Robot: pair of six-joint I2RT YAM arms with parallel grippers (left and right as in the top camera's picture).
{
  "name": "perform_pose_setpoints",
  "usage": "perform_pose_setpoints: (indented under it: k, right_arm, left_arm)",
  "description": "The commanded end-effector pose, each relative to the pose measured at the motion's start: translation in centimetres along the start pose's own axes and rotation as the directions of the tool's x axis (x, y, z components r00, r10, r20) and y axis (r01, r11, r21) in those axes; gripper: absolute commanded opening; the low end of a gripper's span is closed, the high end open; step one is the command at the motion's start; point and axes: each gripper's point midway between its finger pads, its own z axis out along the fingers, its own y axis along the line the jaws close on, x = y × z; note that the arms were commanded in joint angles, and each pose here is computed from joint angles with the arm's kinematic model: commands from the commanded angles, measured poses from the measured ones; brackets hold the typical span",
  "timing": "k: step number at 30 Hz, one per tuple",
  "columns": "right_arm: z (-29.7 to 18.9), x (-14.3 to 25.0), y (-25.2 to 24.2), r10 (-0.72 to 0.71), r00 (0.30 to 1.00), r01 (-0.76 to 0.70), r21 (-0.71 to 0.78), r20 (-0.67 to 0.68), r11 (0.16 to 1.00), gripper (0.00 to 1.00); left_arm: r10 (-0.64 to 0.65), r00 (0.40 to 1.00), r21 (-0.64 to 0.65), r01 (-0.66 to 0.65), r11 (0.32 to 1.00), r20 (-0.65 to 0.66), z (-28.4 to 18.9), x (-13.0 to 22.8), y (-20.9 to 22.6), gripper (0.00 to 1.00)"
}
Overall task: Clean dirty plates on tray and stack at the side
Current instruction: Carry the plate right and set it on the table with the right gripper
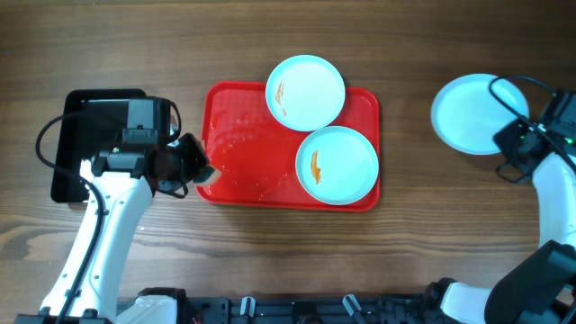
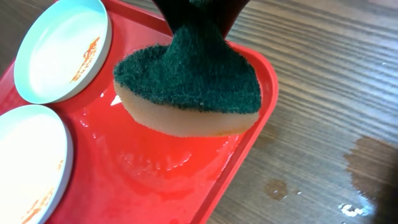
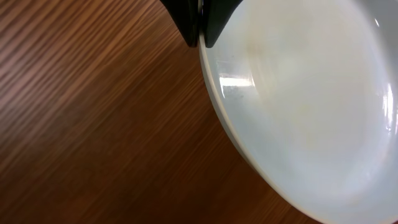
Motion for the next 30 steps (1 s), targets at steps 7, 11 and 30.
perform_pose_setpoints:
  k: [7,11,30]
  right_arm:
    - [3.7,1.1,-2.9,0.057,0.996,-0.050,0.094,-0.070,0.994,0.04]
    - [6.0,2.6,-3.5,0.070,0.989,-0.053,0.126,-0.133,0.991,0.04]
    - [-0.4,0.4,3.7,0.014,0.996,-0.038,-0.268,-0.090,0.963,0.58]
  left_arm:
    - [0.061,0.998,0.037,-0.061,0.997,0.006,0.1,0.6,-1.6,0.04]
    - [0.079,0.997,0.047,-0.079,0.996,0.009,0.2,0.8,-2.1,0.04]
    - [0.090,0.996,0.049,-0.090,0.995,0.005,0.2,1.1,-2.4,0.05]
